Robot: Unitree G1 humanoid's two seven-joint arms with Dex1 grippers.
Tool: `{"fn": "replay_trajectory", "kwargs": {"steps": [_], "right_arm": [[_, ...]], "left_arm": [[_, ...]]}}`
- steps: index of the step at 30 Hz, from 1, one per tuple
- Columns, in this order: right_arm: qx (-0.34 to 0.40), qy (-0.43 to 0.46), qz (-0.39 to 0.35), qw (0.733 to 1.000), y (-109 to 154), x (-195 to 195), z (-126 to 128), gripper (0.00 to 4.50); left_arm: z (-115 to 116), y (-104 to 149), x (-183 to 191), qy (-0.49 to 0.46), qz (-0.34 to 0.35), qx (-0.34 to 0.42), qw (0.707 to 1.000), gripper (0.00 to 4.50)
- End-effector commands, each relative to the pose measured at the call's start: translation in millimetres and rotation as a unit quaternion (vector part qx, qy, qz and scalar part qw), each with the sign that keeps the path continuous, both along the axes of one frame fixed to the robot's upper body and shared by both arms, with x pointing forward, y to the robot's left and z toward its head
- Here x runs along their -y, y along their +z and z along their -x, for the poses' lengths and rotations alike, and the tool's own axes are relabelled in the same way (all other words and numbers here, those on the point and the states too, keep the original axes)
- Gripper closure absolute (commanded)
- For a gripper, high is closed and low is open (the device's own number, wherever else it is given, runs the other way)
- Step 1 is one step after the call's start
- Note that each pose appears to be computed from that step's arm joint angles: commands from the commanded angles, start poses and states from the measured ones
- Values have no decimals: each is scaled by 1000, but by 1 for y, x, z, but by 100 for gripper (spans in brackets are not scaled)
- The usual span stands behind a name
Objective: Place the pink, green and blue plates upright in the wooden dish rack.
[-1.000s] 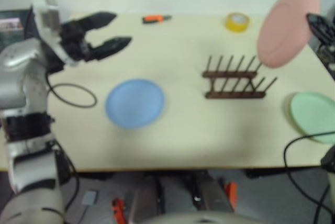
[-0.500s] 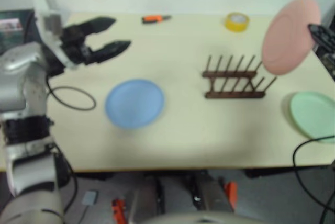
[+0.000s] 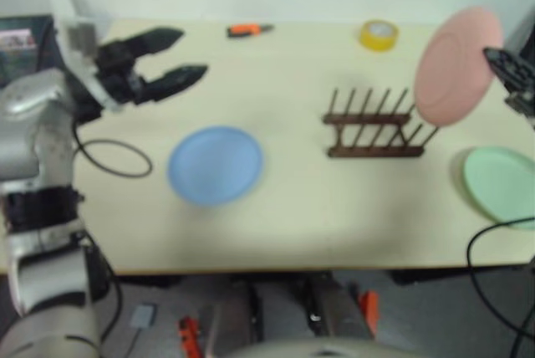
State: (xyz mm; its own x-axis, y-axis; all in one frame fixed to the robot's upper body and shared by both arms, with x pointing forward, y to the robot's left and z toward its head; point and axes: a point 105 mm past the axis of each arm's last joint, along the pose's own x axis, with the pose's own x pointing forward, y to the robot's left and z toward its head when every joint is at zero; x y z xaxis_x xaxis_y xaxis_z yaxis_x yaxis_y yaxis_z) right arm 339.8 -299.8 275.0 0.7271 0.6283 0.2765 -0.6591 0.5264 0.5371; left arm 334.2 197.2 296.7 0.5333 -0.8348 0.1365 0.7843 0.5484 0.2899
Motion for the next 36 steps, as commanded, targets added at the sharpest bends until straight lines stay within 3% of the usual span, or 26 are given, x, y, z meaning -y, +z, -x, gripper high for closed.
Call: {"fn": "replay_trajectory", "kwargs": {"steps": [1,21,36], "right_arm": [[36,7,15,999,17,-2,5,450],[-2,2,99,995,-8,-7,-4,450],[-27,-1,92,995,-24,-8,-11,450]], "left_arm": [[7,13,1,-3,-8,28,1000,42],[7,9,2,0,-11,24,1000,42],[6,6,3,2,-18,21,1000,42]]}}
